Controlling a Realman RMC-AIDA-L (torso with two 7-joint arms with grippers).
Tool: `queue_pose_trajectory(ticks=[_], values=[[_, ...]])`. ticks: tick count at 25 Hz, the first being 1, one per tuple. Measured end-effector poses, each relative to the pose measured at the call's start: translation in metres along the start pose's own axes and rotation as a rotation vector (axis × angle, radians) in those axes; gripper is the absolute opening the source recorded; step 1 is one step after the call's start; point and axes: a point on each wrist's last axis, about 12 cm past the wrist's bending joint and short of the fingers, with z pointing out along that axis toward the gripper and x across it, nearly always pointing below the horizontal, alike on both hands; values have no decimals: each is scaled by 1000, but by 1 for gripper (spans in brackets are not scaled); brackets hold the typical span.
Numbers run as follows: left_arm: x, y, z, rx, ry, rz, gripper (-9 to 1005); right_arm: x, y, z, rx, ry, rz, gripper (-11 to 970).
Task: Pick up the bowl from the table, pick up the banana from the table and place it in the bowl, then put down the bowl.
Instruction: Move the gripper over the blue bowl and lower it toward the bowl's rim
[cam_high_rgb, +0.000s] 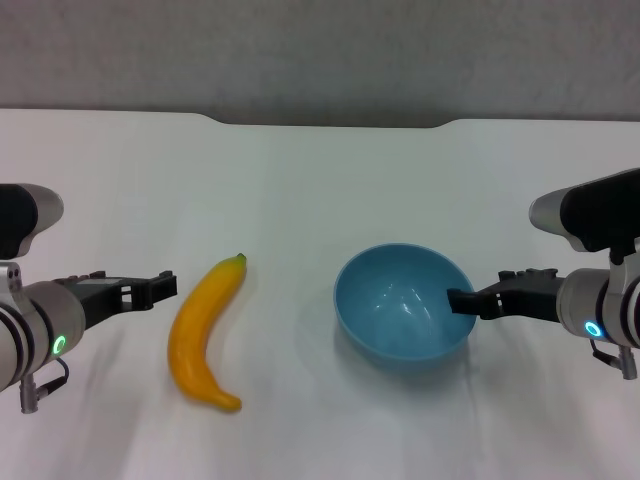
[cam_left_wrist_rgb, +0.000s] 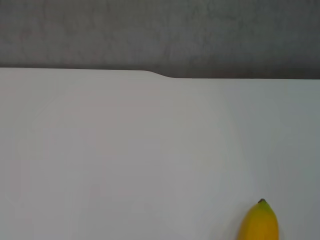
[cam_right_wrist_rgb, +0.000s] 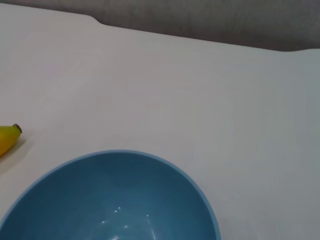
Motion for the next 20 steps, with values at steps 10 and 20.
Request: queue_pose_trajectory(ticks=[10,20], values=[[-1,1,0,-4,-5,2,890,8,-6,13,31,19,21,847],[-2,1,-1,-4,-10,4,891,4,7,19,6,4,-4,848]])
